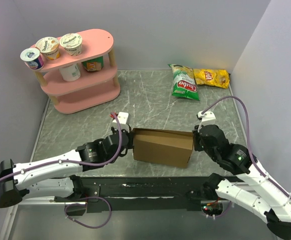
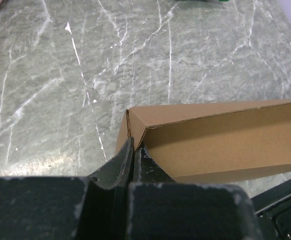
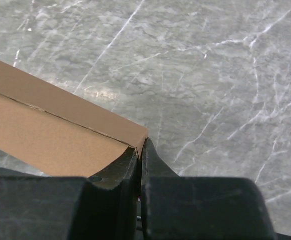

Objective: Fold the paper box

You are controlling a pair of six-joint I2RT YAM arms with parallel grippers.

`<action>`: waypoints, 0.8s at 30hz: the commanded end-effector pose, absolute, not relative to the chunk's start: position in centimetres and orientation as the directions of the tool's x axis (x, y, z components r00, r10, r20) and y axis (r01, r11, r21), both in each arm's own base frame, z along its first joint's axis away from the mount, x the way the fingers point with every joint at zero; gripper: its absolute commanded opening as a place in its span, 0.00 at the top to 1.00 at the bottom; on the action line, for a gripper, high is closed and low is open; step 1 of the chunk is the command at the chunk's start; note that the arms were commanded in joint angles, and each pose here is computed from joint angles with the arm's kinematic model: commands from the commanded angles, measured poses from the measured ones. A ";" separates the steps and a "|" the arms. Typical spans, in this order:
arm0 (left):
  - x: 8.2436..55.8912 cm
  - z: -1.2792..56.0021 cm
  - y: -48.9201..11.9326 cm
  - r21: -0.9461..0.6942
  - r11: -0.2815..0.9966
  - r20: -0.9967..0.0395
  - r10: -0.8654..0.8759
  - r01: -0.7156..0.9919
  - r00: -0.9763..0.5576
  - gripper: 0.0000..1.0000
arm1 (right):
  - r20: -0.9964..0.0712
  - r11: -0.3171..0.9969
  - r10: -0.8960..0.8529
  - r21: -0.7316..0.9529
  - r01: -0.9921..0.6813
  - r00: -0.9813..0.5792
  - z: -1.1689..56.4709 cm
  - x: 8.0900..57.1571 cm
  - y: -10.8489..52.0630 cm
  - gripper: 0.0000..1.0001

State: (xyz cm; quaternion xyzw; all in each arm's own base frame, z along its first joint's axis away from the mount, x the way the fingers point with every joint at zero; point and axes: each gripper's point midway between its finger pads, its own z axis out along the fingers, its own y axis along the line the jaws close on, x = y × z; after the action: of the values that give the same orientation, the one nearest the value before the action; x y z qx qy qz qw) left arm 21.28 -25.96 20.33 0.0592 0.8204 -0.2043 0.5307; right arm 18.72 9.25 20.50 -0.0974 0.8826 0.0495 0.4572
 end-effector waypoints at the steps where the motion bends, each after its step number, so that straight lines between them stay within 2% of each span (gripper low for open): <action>1: 20.0 15.2 -24.1 -0.063 0.938 -0.854 0.125 0.339 -0.505 0.99 | -0.841 0.970 -0.048 0.089 -0.225 -0.540 22.8 19.4 10.9 0.99; 14: 18.6 13.5 -25.3 0.111 0.926 -0.836 0.283 0.362 -0.470 0.99 | -0.800 0.978 -0.014 0.114 -0.174 -0.600 23.2 20.1 11.5 0.98; 24: 17.7 13.0 -26.3 0.130 0.919 -0.835 0.304 0.372 -0.459 0.99 | -0.812 0.978 0.054 0.161 -0.134 -0.581 25.2 21.2 12.1 0.95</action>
State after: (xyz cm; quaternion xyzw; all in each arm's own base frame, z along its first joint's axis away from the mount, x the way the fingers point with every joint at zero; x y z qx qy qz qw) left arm 21.03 -26.59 19.77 0.0885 0.8111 -0.0717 0.5737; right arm 19.78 9.12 21.12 -0.0521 0.9073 0.0211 0.4168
